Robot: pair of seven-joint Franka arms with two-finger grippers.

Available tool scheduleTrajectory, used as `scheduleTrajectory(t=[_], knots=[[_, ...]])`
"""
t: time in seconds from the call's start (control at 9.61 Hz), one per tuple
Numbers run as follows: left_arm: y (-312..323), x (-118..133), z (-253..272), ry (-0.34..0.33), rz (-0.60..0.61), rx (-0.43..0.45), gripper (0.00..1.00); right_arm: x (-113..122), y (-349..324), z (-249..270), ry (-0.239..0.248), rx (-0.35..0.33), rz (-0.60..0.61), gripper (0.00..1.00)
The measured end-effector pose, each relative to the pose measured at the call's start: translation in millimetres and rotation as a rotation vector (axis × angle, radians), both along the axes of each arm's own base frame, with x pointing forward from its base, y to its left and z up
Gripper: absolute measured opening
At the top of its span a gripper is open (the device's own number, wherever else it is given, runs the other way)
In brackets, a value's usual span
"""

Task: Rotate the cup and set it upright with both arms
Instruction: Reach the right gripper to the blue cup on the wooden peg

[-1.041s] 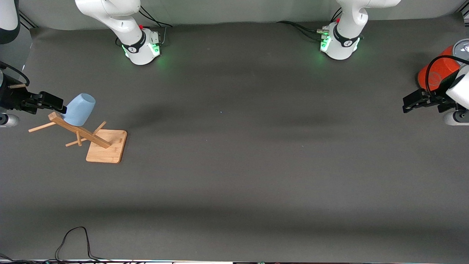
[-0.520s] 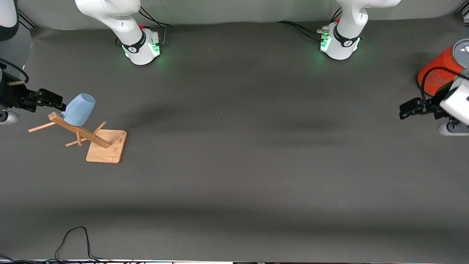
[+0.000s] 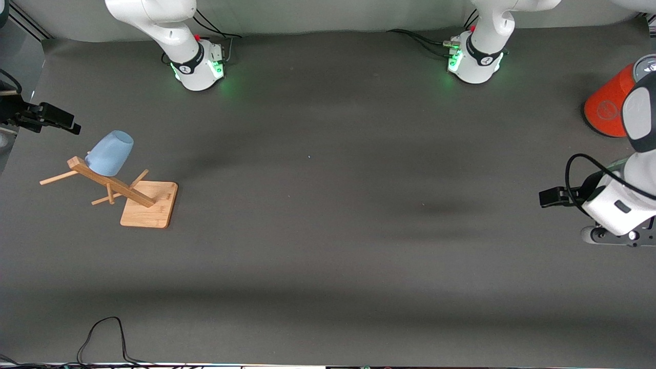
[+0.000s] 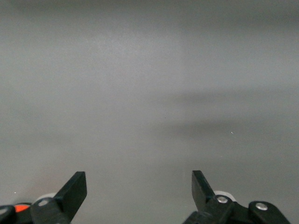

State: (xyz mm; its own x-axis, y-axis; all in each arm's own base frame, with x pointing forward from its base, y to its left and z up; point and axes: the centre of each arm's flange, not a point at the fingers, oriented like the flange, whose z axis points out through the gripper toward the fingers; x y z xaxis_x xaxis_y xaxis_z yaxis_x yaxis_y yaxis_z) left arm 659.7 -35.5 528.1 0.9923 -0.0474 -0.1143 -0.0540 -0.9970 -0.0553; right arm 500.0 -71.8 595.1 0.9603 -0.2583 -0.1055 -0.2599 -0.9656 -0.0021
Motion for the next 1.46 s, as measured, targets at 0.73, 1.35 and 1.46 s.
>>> scheduleTrajectory(t=[0.73,1.35,1.46], knots=[[0.9,-0.9,4.4,0.003,-0.017,-0.002,1.0,8.0,9.3,-39.1,0.012,-0.008,-0.634,1.0],[0.7,-0.8,4.9,0.003,-0.026,-0.003,1.0,-1.1,10.2,-127.7,0.024,-0.013,-0.661,1.0],[0.7,-0.8,5.0,0.003,-0.027,-0.003,1.0,-2.1,10.2,-135.5,0.019,-0.013,-0.663,1.0]])
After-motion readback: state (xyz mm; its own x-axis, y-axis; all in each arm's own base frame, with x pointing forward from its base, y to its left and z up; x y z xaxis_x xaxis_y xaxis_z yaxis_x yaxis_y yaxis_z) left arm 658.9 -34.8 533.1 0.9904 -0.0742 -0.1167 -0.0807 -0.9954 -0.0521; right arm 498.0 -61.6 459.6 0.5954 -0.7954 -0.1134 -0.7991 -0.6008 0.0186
